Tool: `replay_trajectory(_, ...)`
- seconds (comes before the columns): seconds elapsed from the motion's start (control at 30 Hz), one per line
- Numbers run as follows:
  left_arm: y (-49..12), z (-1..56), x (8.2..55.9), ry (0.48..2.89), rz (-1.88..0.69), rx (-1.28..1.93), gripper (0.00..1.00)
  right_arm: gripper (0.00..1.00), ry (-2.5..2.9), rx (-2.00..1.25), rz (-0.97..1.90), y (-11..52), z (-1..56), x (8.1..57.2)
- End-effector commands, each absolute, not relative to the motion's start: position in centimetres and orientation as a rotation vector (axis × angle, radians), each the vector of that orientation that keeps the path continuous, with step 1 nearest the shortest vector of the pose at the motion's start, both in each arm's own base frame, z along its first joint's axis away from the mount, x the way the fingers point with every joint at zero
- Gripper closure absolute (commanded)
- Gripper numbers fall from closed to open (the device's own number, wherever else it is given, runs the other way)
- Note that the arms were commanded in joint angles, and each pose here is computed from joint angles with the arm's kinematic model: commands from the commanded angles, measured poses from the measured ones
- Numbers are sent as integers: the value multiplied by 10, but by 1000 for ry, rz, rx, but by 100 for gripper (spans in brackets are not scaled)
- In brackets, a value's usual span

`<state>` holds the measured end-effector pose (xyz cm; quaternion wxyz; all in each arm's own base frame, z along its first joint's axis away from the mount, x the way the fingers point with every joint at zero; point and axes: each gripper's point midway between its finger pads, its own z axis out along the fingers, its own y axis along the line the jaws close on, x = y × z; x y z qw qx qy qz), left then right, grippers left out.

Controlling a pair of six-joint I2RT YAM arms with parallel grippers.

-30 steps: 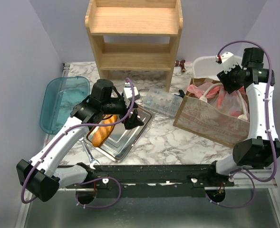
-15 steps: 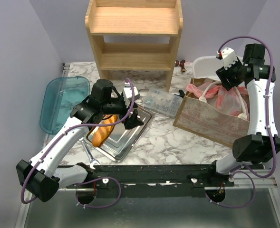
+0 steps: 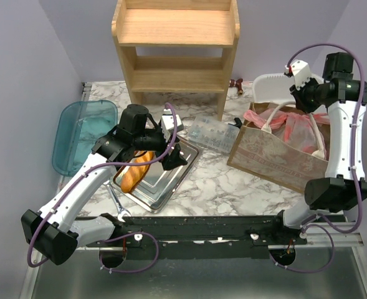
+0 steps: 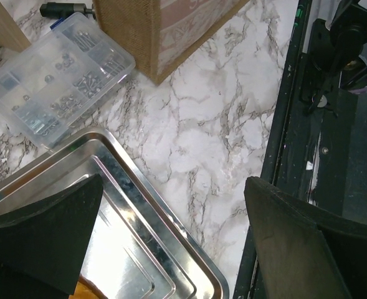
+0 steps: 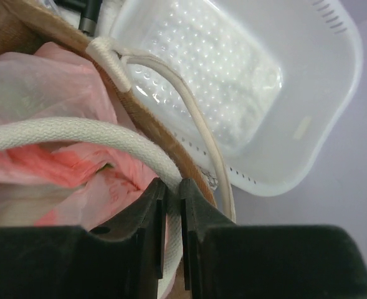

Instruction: Untie the knot of the grocery bags and take out the mixed food

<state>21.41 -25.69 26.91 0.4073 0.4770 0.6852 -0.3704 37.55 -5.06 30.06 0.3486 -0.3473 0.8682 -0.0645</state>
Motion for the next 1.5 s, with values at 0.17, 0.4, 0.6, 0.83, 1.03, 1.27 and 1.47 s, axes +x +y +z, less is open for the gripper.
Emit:
replay_trajectory(0.17, -251, 280, 214, 1694, -886, 1214, 2, 81, 2087, -995, -165, -25, 359, 296)
replay_trajectory(0.4, -249, 278, 211, 1708, -884, 1213, 2, 75, 2042, -1160, -177, -11, 331, 222)
replay_trajectory(0.6, -249, 277, 207, 1695, -895, 1233, 2, 60, 1870, -1218, -229, 7, 341, 180)
replay_trajectory(0.83, -276, 297, 203, 1556, -914, 1342, 2, 28, 1676, -1295, -243, 30, 344, 146)
replay_trajectory(1.03, -344, 346, 197, 1318, -1000, 1464, 1, 30, 1711, -1185, -138, 39, 359, 150)
replay_trajectory(1.27, -424, 375, 184, 1094, -1029, 1620, 1, 22, 1674, -1186, -150, 43, 358, 137)
replay_trajectory(1.47, -452, 373, 156, 941, -1071, 1691, 5, 0, 1622, -1171, -179, 49, 349, 111)
